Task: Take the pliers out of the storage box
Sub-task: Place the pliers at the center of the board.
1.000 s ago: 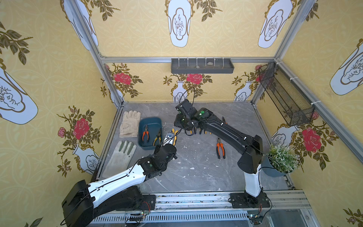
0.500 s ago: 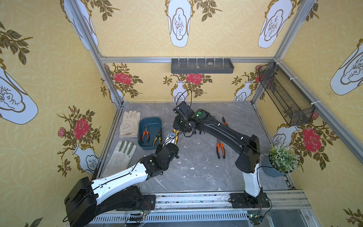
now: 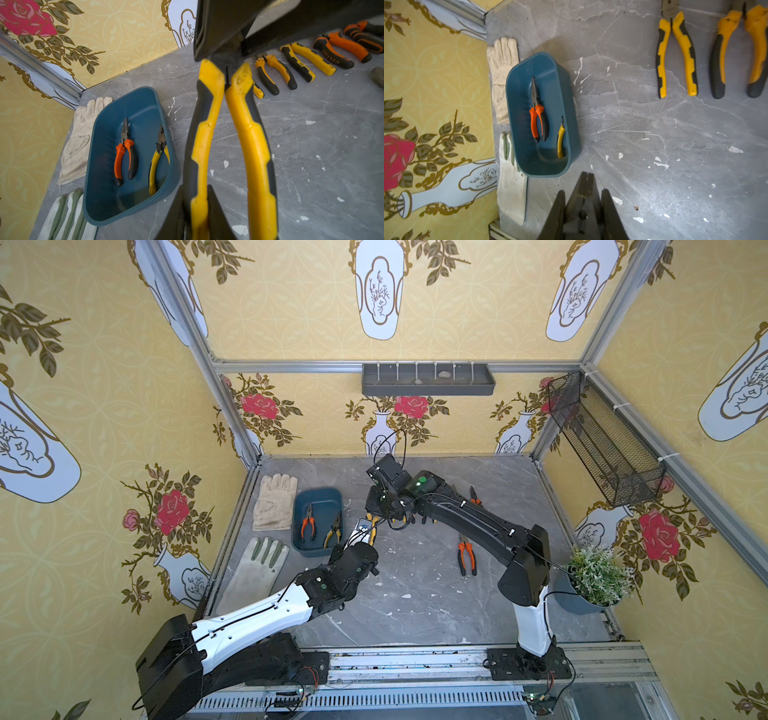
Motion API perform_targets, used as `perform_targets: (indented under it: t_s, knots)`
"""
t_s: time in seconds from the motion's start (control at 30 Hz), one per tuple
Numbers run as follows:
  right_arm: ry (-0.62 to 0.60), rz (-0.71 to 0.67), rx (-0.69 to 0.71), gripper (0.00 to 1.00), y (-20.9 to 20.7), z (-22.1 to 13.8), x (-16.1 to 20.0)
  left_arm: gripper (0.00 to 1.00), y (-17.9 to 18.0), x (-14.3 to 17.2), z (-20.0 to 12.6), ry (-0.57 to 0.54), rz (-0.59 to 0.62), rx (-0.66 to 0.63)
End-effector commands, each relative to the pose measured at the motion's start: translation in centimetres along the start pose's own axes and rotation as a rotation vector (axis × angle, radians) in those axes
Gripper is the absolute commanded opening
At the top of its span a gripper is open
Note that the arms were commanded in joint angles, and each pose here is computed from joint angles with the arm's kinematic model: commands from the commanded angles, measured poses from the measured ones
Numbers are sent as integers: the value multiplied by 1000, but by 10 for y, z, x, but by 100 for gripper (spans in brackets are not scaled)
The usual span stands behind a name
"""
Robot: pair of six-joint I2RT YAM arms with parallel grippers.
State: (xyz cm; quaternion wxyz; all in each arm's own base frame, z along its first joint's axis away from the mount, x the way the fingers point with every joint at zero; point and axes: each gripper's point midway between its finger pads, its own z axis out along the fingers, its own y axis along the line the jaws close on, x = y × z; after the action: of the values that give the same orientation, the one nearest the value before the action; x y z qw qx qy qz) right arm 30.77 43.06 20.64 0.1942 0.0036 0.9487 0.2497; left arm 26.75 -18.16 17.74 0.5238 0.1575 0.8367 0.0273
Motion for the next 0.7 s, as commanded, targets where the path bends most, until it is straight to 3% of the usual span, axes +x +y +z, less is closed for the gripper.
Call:
perform_targets:
  t_s: [0.0, 0.17, 0.3, 0.37, 0.5, 0.67]
  knots:
    - [-5, -66, -29, 0, -1, -4, -3, 62, -10, -24, -14, -69, -121, 112]
    - [-15, -179, 21, 0, -40, -17, -20, 64, -18, -40, -40, -62, -183, 259]
    - [115, -327, -46, 0, -79, -15, -4, 65, -21, -36, -48, -7, -227, 301]
    - [156, -357, -11, 0, -108, -10, 6, 65, -23, -28, -46, 18, -239, 301]
    - [222, -328, 164, 0, -175, 8, 23, 64, -28, -16, -37, 28, -259, 303]
    - [236, -247, 205, 0, -215, 22, 30, 63, -36, -11, -32, 33, -268, 324]
